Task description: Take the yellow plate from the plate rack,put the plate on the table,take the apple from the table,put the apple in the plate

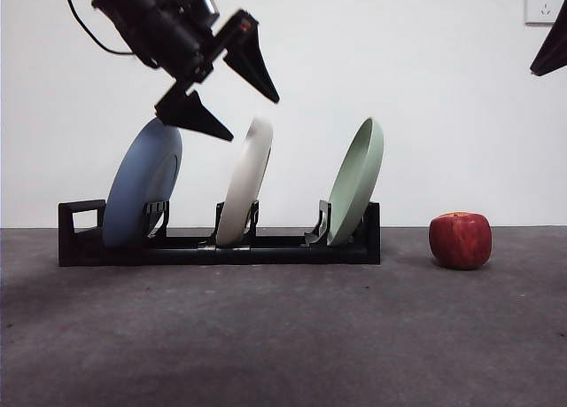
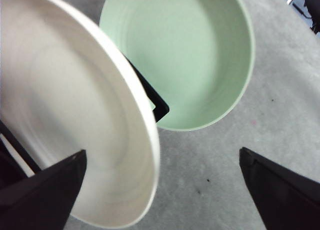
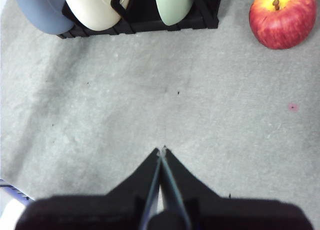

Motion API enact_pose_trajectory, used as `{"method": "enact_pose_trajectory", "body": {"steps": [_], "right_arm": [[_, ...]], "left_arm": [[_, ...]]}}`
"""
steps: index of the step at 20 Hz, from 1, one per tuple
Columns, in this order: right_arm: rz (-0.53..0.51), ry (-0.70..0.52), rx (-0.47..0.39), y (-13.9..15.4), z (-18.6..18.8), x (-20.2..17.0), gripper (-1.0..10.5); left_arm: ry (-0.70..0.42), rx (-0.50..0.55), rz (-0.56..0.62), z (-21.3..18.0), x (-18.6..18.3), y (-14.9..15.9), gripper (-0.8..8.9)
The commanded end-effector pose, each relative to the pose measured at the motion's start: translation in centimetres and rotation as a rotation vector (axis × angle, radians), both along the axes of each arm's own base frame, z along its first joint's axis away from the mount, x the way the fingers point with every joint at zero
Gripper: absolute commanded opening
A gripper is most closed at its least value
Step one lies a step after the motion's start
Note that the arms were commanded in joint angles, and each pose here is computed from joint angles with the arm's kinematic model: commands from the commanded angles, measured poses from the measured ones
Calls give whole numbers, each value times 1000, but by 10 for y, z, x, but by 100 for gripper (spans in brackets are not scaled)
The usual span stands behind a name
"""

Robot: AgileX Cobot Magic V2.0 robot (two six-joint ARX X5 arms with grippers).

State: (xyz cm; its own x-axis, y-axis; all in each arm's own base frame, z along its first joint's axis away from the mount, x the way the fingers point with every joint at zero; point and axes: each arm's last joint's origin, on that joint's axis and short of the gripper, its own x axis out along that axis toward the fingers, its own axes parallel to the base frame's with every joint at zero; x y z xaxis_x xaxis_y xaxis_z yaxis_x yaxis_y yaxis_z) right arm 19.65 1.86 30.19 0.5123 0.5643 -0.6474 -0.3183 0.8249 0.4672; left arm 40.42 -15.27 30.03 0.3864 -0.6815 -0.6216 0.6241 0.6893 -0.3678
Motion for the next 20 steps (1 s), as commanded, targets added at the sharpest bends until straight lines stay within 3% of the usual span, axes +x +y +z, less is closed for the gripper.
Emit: {"method": "enact_pose_trajectory", "body": {"steps": [1,3,8,11,20], "right_arm": [[5,-8,0,0,1,1,-3],[5,-8,0,0,1,1,-3],[5,-7,0,0,1,1,-3],[5,-6,0,0,1,1,-3],[5,-6,0,0,1,1,-3]], "left_arm": [[13,17,-24,-19,8,-7,593],[23,29,-38,-28,11,-11,557],[40,52,-40,-41,15,-13,182],[13,65,-44,-40,16,-14,39],[-23,55,-48,-37,18,-15,-9]]}}
